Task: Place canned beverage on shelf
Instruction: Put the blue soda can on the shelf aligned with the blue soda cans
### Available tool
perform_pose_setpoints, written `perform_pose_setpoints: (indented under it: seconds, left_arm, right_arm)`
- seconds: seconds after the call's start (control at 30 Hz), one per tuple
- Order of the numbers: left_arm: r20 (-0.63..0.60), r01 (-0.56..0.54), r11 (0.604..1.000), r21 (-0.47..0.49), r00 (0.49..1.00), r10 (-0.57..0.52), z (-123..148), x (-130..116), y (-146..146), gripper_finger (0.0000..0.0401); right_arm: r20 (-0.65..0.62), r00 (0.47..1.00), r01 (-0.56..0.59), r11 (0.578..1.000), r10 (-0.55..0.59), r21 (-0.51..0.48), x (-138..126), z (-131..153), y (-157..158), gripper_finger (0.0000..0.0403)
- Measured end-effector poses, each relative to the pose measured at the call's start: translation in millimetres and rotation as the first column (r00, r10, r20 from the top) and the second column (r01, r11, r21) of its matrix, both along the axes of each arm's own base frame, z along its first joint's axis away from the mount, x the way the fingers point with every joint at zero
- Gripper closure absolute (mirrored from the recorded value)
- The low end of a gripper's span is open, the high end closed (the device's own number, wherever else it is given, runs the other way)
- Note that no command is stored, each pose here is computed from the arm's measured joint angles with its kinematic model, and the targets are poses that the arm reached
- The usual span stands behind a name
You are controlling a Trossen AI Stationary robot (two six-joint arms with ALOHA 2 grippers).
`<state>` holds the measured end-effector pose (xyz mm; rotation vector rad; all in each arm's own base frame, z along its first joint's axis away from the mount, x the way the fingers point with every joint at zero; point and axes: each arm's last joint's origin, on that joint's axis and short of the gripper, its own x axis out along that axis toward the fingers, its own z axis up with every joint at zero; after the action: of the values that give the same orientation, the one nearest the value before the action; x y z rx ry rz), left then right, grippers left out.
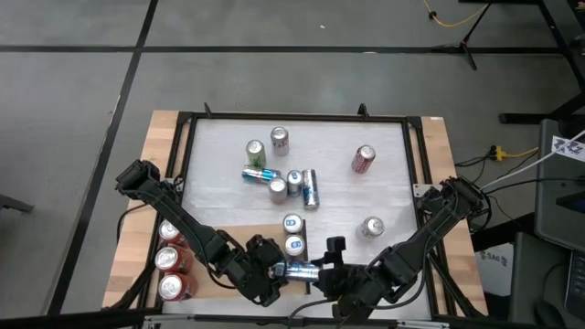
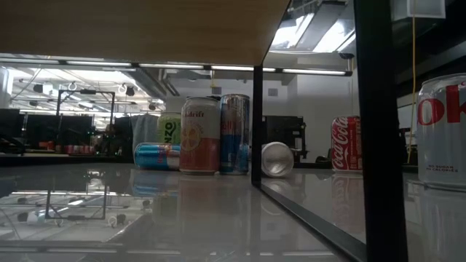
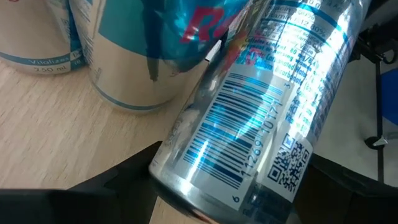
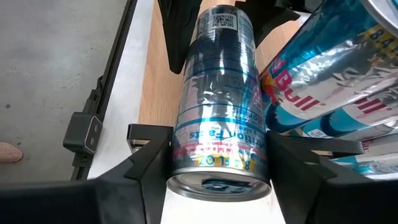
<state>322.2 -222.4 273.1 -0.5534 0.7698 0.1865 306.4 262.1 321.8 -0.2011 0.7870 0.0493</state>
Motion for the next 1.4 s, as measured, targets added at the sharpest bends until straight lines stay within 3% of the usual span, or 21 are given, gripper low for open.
perform_pose_setpoints:
  seconds: [0.97,1.4]
  left_arm:
    - [-0.09,0.121,0.987,-0.108,0.987,-0.131,16.9,-18.3,2.7,0.0106]
    - [-0.082,0.094,0.99,-0.108,0.991,-0.103,17.3,-13.9,8.2,0.0106]
  right_arm:
    - [-0.018,1.0,-0.017,1.0,0.017,0.016,-0.5,-0.4,0.6,0.0182]
    - [-0.017,1.0,-0.016,1.0,0.017,0.017,-0.4,-0.3,0.6,0.0182]
